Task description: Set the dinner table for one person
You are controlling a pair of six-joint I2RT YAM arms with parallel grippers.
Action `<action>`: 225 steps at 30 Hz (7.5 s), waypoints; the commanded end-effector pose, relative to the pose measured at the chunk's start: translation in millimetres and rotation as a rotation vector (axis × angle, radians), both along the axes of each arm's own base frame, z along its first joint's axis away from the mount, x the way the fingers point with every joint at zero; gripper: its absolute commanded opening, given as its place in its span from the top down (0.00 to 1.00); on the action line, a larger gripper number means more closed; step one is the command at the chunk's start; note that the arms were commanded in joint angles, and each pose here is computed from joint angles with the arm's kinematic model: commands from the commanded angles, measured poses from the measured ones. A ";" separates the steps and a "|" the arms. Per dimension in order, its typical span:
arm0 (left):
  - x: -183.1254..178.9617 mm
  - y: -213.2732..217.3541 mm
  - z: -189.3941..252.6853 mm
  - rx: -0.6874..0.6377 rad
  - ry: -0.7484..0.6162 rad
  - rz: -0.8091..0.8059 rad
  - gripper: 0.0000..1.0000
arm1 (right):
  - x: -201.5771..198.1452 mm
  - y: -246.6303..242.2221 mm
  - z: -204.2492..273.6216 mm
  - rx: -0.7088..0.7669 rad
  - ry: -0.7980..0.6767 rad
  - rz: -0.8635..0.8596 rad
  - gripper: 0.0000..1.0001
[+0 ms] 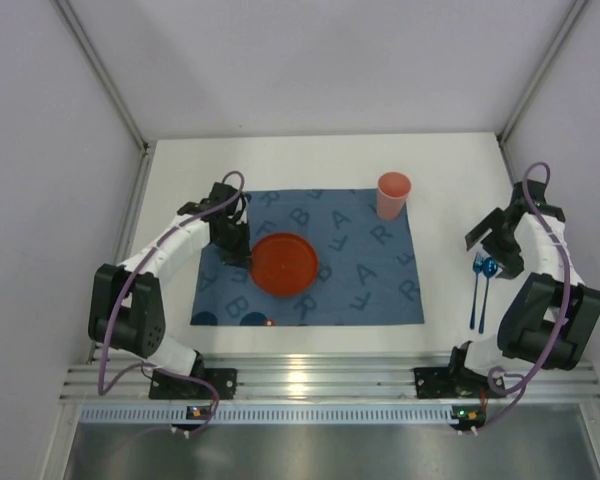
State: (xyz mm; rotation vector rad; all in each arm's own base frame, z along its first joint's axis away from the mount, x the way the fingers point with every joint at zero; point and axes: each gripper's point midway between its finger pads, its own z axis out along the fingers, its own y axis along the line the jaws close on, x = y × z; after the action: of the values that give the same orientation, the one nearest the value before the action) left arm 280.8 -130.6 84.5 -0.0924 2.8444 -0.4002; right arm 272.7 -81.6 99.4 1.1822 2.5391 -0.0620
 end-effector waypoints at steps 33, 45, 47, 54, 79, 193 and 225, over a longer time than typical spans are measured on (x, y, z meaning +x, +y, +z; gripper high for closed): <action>-14.6 19.8 -29.2 0.014 0.056 0.039 0.14 | 22.8 -23.6 -92.5 -0.088 0.104 0.118 1.00; 11.1 14.0 -7.5 0.003 0.005 0.038 0.14 | 107.8 94.1 73.5 -0.230 -0.174 0.427 1.00; 15.0 13.5 -3.2 0.001 -0.008 0.043 0.14 | 103.0 128.2 88.3 -0.223 -0.198 0.497 1.00; 23.1 15.0 11.7 0.008 -0.047 0.064 0.13 | 91.0 248.0 127.5 -0.131 -0.322 0.726 1.00; 3.3 4.5 -43.2 -0.062 0.048 0.098 0.26 | 56.2 283.1 -43.8 -0.151 -0.022 0.874 1.00; -37.5 126.4 32.5 0.079 -0.095 0.479 0.09 | -63.6 59.4 61.1 -0.086 -0.154 0.198 0.14; -38.0 83.1 29.7 0.082 -0.122 0.308 0.08 | -53.8 -48.7 -95.7 -0.015 0.278 -0.052 0.80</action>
State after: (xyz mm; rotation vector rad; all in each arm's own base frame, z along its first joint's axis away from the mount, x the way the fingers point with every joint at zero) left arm 237.3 -48.2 113.8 -0.4659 2.6844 -0.2217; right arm 208.4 -119.8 14.1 1.3413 2.7536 -0.2517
